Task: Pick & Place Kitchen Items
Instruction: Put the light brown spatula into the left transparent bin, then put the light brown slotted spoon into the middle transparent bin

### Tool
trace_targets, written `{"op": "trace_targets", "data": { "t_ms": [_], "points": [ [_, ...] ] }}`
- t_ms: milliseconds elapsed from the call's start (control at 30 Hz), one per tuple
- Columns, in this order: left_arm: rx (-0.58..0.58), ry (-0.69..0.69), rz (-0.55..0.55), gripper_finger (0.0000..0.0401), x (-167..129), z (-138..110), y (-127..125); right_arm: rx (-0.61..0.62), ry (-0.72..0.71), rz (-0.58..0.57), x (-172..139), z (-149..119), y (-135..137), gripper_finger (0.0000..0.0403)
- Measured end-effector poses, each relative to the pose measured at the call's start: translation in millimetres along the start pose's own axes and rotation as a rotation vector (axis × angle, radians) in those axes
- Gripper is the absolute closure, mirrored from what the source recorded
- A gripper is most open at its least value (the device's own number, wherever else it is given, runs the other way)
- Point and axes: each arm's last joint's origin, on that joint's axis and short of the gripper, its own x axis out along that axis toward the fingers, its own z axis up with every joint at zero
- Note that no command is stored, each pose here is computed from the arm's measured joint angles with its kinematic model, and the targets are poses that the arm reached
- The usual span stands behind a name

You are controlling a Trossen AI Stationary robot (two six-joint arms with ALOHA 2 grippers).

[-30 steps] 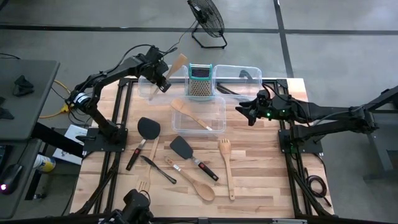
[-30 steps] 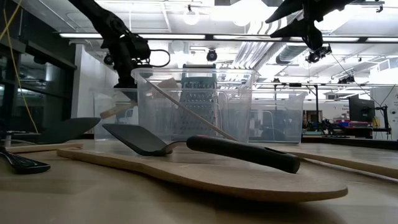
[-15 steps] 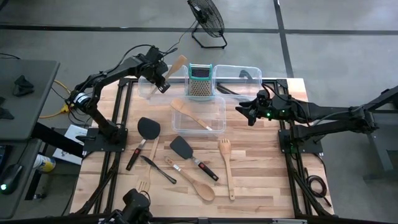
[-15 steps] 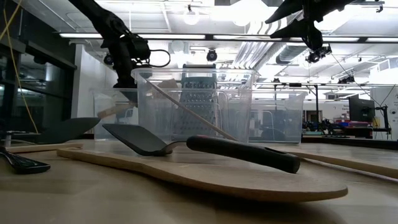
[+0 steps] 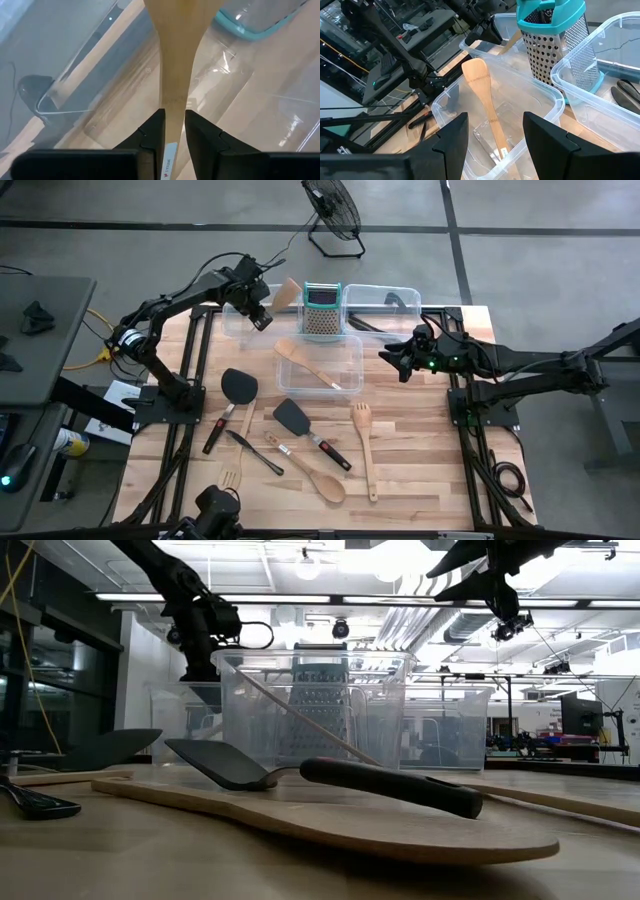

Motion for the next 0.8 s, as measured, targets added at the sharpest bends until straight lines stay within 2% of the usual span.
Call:
{"op": "trace_targets", "data": {
  "t_ms": [300, 800],
  "points": [
    [-0.002, 0.019, -0.004, 0.0327, -2.3, -0.5, -0.3, 0.0, 0.002, 0.002, 0.0, -0.1, 0.0, 0.0222],
    [-0.037, 0.006, -0.027, 0.0327, -38.5, 14.9, -1.7, 0.001, 0.003, 0.003, 0.0, -0.1, 0.0, 0.0222]
  ]
}}
